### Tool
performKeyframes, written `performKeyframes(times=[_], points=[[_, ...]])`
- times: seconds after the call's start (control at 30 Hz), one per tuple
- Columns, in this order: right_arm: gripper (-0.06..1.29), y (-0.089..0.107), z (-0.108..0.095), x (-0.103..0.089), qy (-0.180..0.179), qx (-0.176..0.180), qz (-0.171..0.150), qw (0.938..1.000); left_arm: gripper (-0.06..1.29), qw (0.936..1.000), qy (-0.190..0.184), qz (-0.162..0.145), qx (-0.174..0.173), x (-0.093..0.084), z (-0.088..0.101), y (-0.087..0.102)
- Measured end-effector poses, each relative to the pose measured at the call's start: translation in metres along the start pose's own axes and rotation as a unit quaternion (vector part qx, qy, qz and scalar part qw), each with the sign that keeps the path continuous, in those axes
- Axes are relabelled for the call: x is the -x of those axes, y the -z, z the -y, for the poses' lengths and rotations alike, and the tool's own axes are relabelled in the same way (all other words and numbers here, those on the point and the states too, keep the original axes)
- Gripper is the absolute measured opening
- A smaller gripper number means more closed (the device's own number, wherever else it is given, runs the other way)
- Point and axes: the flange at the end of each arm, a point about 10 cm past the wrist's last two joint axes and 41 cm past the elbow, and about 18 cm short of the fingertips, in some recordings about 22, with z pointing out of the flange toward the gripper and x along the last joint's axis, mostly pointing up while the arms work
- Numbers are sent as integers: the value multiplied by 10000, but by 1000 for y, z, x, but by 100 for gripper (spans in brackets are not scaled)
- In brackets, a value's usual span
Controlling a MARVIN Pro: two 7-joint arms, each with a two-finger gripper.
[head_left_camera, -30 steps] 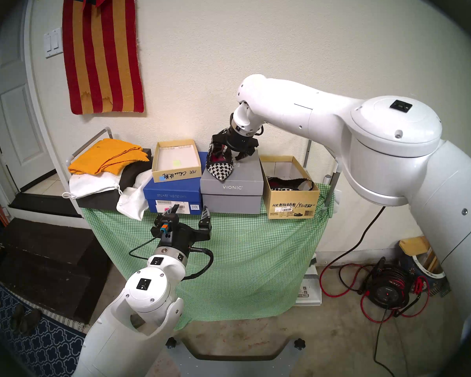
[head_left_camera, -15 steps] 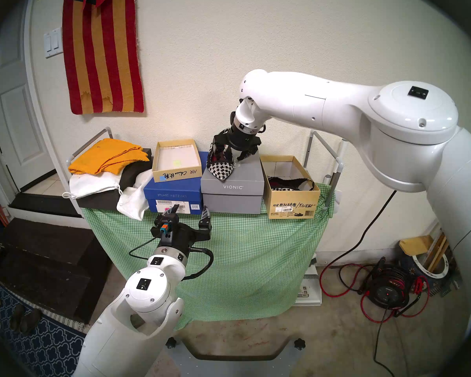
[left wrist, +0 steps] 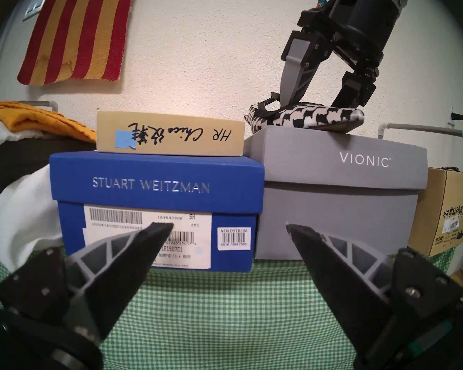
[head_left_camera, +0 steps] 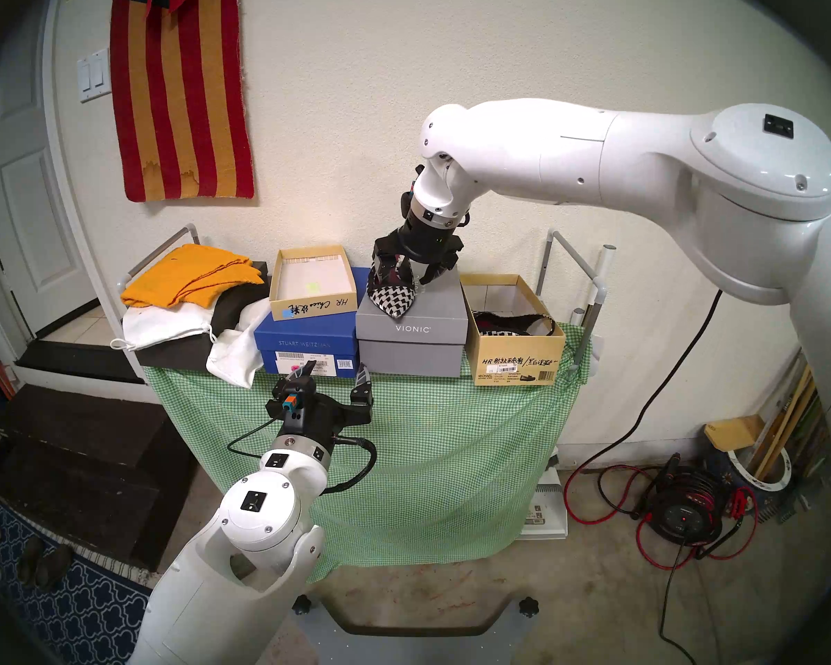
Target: Take shoe out of the box
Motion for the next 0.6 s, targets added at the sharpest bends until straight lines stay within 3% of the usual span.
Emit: performKeyframes(times=[0.33, 0.6], points=[[118, 27, 5, 7, 233, -57, -36, 9997, 123, 10000, 0, 0, 0, 0, 0, 0], [118, 56, 3, 11, 276, -59, -245, 9993, 123, 10000, 0, 0, 0, 0, 0, 0]])
